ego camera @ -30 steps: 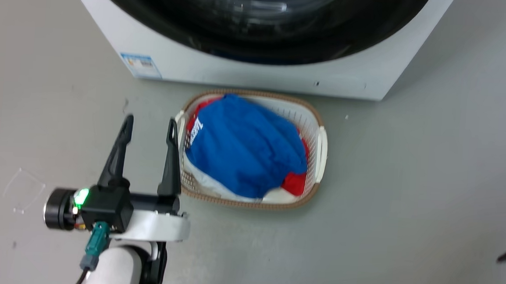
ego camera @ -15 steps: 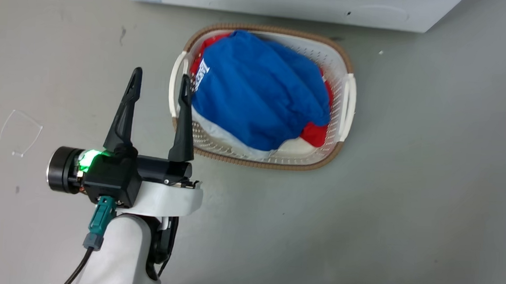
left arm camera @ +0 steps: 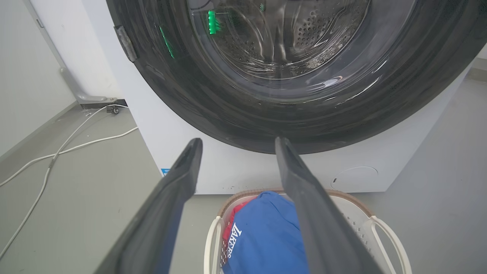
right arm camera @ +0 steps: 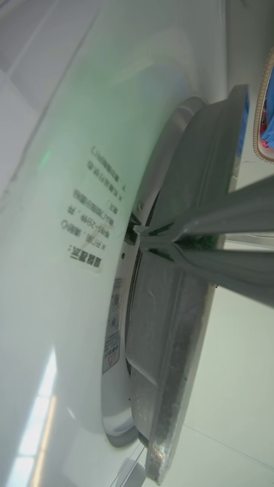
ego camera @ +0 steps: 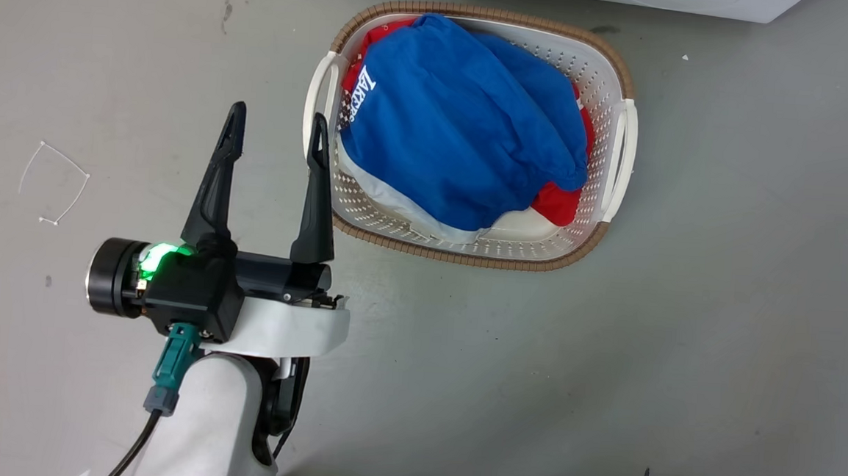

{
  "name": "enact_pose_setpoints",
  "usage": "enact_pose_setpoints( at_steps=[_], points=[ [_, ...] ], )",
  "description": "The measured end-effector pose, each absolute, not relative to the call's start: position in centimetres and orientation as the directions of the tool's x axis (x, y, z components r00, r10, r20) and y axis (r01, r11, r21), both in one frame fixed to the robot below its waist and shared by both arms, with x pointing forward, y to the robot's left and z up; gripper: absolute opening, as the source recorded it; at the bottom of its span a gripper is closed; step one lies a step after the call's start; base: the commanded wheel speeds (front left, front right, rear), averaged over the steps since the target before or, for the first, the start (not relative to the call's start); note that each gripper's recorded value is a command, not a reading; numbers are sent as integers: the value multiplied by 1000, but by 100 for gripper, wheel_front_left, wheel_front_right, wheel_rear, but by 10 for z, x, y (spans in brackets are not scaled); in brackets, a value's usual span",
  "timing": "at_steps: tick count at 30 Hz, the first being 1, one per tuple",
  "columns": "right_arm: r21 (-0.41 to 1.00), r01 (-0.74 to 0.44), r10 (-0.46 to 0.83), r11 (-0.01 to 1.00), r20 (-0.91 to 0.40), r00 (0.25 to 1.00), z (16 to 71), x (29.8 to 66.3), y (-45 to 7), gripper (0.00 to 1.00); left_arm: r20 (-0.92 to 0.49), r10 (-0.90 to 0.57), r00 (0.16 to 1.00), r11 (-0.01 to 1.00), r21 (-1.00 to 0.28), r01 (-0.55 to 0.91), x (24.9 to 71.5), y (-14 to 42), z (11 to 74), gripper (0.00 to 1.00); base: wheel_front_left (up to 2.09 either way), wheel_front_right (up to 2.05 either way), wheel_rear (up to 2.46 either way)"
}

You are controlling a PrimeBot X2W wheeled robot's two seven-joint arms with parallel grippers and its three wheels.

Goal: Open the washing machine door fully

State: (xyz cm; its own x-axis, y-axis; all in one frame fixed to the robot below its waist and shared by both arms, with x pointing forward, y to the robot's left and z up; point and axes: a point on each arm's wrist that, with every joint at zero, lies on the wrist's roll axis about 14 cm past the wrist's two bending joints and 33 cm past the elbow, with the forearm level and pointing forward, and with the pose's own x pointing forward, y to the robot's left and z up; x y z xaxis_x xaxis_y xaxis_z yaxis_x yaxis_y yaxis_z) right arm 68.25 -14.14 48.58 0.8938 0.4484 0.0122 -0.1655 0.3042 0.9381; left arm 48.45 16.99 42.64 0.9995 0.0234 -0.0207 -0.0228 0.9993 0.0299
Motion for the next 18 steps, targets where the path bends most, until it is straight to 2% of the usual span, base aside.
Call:
enact_pose_setpoints(
  at_steps=[8, 18],
  points=[
    [915, -233, 518, 329, 32, 855, 506, 694, -120, 0, -24, 30, 999, 999, 27, -29, 484, 171, 426, 100, 0, 0, 0],
    [900, -272, 587, 341, 22, 809, 519, 686, -102, 0, -7, 48, 999, 999, 25, -48, 482, 175, 436, 100, 0, 0, 0]
  ],
)
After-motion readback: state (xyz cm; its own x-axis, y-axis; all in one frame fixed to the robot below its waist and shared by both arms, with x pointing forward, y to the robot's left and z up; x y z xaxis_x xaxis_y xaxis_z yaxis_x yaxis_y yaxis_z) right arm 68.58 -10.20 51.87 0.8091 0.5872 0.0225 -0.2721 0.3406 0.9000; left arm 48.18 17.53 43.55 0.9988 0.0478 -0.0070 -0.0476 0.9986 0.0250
